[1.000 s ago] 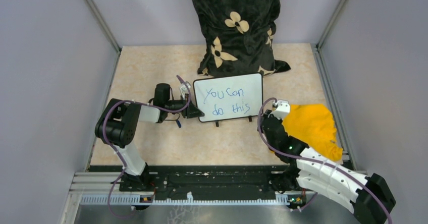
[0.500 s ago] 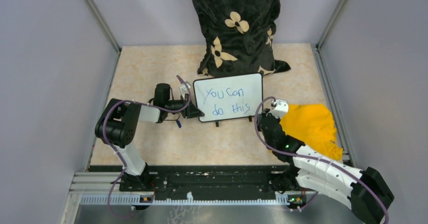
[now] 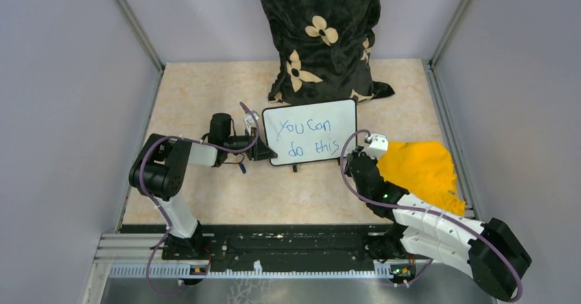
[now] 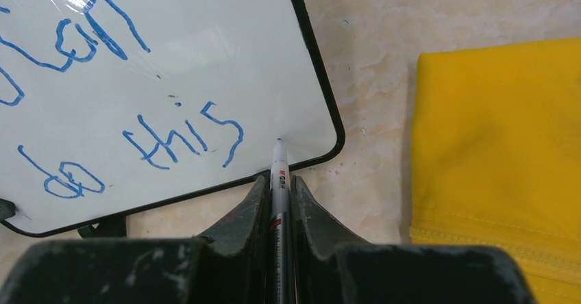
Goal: Write a sentence on the whiteboard
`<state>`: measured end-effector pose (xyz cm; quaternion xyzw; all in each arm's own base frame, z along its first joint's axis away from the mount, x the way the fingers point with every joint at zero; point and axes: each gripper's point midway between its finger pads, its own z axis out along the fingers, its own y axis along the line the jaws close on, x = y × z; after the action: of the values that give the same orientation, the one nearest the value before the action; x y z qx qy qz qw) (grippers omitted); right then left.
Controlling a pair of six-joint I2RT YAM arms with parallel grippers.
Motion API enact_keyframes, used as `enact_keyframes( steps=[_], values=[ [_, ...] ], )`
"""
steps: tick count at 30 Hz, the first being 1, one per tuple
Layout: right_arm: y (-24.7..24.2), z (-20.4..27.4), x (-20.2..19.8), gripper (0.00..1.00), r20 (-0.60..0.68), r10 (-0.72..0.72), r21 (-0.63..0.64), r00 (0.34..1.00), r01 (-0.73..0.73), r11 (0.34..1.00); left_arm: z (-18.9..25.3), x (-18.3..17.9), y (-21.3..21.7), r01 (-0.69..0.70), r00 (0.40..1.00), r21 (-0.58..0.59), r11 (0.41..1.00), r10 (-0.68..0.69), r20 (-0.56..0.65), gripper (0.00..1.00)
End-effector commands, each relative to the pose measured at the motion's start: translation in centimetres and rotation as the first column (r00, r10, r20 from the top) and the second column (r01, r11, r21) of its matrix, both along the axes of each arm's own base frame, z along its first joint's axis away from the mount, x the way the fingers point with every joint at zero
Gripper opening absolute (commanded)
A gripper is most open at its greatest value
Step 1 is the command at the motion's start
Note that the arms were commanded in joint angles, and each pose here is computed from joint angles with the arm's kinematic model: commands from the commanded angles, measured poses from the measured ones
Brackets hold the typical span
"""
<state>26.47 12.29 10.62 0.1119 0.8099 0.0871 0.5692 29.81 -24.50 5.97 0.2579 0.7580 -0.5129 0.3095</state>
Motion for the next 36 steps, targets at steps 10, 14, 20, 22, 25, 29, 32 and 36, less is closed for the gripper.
enact_keyframes(
  steps=[10, 14, 20, 22, 25, 29, 32, 36],
  values=[
    [0.6, 3.1, 2.0, 0.00, 0.076, -0.026, 0.051, 0.997, 0.023, 0.998, -0.5, 0.6, -0.1, -0.002, 1.000, 0.022, 1.000, 0.001, 0.024, 0.27],
    [0.6, 2.9, 2.0, 0.00, 0.072, -0.026, 0.049, 0.997, 0.022, 0.999, -0.5, 0.6, -0.1, -0.001, 1.000, 0.022, 1.000, 0.001, 0.025, 0.27],
    [0.6, 2.8, 2.1, 0.00, 0.068, -0.025, 0.048, 0.997, 0.022, 0.999, -0.5, 0.6, -0.1, -0.001, 1.000, 0.022, 1.000, 0.001, 0.024, 0.27],
    [0.6, 2.8, 2.1, 0.00, 0.067, -0.025, 0.048, 0.997, 0.021, 0.999, -0.5, 0.6, -0.1, -0.002, 1.000, 0.022, 1.000, 0.001, 0.022, 0.27],
    [0.6, 2.8, 2.0, 0.00, 0.065, -0.022, 0.047, 0.998, 0.019, 0.999, -0.5, 0.6, -0.1, -0.002, 1.000, 0.022, 1.000, 0.002, 0.021, 0.27],
    [0.6, 3.3, 1.8, 0.00, 0.066, -0.015, 0.050, 0.998, 0.012, 0.999, -0.4, 0.7, -0.1, -0.007, 1.000, 0.023, 1.000, 0.006, 0.025, 0.27],
    [0.5, 3.9, 1.5, 0.00, 0.066, -0.002, 0.058, 0.998, -0.002, 0.998, -0.3, 0.7, -0.1, -0.008, 1.000, 0.021, 1.000, 0.007, 0.022, 0.27],
    [0.4, 4.2, 0.7, 0.00, 0.052, 0.021, 0.065, 0.998, -0.024, 0.998, -0.2, 0.7, -0.2, -0.009, 1.000, 0.020, 1.000, 0.008, 0.026, 0.29]
  ],
)
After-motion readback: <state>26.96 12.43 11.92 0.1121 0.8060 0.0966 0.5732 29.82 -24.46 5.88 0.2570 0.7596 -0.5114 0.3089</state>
